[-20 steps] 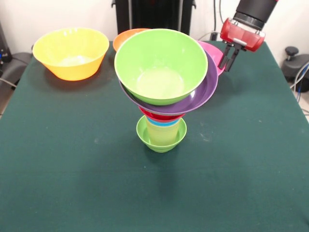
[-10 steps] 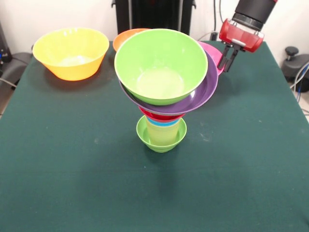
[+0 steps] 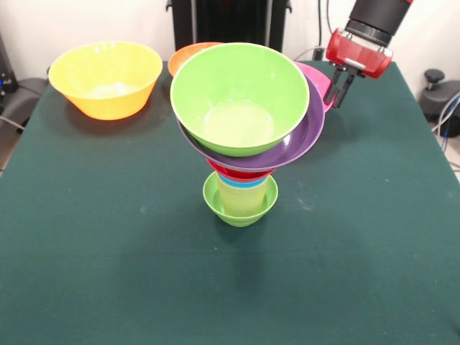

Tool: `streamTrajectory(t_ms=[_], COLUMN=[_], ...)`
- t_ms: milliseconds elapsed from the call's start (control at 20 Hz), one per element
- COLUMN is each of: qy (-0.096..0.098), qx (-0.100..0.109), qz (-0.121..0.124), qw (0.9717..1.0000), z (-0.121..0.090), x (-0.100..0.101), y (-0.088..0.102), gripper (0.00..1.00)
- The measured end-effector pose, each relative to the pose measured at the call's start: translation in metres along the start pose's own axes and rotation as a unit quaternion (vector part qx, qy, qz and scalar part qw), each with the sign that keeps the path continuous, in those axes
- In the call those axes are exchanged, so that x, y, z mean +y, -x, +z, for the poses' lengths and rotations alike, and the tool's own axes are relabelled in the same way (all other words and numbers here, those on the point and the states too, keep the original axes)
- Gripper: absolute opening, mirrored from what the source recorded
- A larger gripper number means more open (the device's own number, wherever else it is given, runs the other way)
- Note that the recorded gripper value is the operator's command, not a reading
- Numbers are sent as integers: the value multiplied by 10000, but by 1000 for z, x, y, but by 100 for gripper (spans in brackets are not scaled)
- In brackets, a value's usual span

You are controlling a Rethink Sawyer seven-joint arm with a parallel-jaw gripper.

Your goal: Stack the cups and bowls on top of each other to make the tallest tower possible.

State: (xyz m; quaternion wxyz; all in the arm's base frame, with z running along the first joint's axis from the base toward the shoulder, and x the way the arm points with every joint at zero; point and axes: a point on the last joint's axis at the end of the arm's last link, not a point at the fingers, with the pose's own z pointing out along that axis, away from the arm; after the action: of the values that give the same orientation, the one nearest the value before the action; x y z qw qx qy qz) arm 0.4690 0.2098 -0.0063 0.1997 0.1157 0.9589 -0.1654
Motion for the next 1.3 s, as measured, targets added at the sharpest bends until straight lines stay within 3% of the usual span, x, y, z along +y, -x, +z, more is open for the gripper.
streamTrajectory(t_ms=[1300], qy=[17], qx=[35], qz=[62], qw=[10000], z=[1], x=[-1], y=[3], gripper=[0])
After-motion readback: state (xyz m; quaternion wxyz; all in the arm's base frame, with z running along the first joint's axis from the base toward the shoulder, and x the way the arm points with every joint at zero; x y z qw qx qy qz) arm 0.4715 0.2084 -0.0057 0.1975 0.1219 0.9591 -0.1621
